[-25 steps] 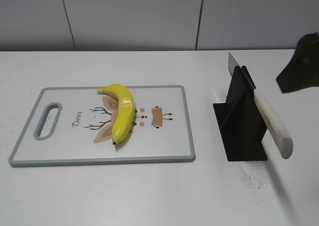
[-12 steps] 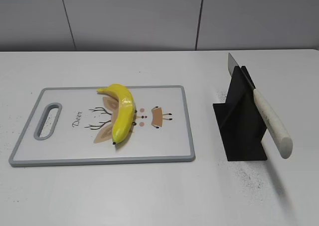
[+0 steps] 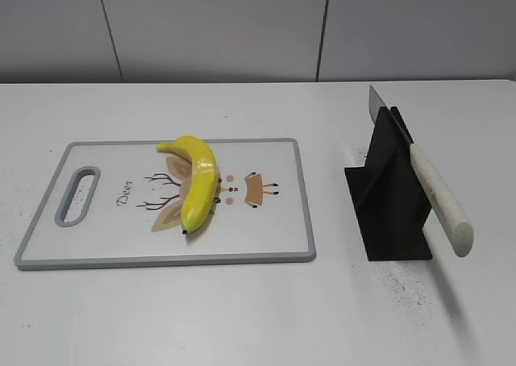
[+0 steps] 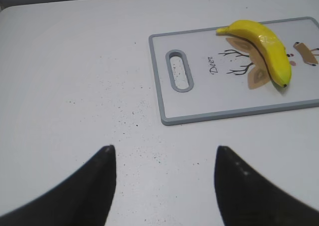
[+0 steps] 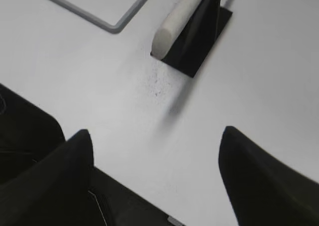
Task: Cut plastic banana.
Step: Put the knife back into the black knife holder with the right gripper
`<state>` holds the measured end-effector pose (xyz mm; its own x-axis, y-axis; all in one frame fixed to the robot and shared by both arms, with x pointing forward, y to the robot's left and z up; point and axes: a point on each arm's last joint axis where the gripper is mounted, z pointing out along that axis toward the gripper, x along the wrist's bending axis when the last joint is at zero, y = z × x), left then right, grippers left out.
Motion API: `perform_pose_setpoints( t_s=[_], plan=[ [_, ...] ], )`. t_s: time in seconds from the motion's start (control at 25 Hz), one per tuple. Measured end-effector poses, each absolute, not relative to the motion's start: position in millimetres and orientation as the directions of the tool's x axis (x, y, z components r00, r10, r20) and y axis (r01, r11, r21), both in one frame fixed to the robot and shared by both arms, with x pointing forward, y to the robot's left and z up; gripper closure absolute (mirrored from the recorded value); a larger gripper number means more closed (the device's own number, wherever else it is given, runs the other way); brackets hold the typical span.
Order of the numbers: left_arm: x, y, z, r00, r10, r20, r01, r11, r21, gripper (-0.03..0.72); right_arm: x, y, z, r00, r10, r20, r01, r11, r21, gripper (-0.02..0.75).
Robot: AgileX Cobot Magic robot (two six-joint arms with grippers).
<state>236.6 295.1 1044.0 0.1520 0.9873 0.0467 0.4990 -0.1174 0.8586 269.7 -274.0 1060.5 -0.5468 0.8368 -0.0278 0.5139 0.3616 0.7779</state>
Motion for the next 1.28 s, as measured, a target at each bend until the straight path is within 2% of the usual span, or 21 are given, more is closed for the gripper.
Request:
perform_pose_setpoints(
  t_s=[0.68,0.8,1.04,1.28],
  plan=[
    [237,295,1044,0.152,0.987,0.046,0.499,-0.117,0.859,0.11,227,-291,1057,-0.541,0.84,-0.048,0.331,0.265,0.906,0.146],
    [237,295,1044,0.152,0.987,0.046,0.499,-0.116,0.859,0.11,227,-288,1058,-0.496,0.868,-0.025,0.351,0.227,0.908,0.146],
    [237,295,1044,0.152,0.987,0.046,0.499,-0.116,0.859,0.112,229,-284,1058,-0.326,0.945,-0.007,0.389,0.141,0.91,0.146],
    [237,295,1044,0.152,0.987,0.046,0.499,-0.116,0.859,0.12,230,-284,1058,-0.282,0.959,-0.004,0.395,0.12,0.911,0.146]
  ],
)
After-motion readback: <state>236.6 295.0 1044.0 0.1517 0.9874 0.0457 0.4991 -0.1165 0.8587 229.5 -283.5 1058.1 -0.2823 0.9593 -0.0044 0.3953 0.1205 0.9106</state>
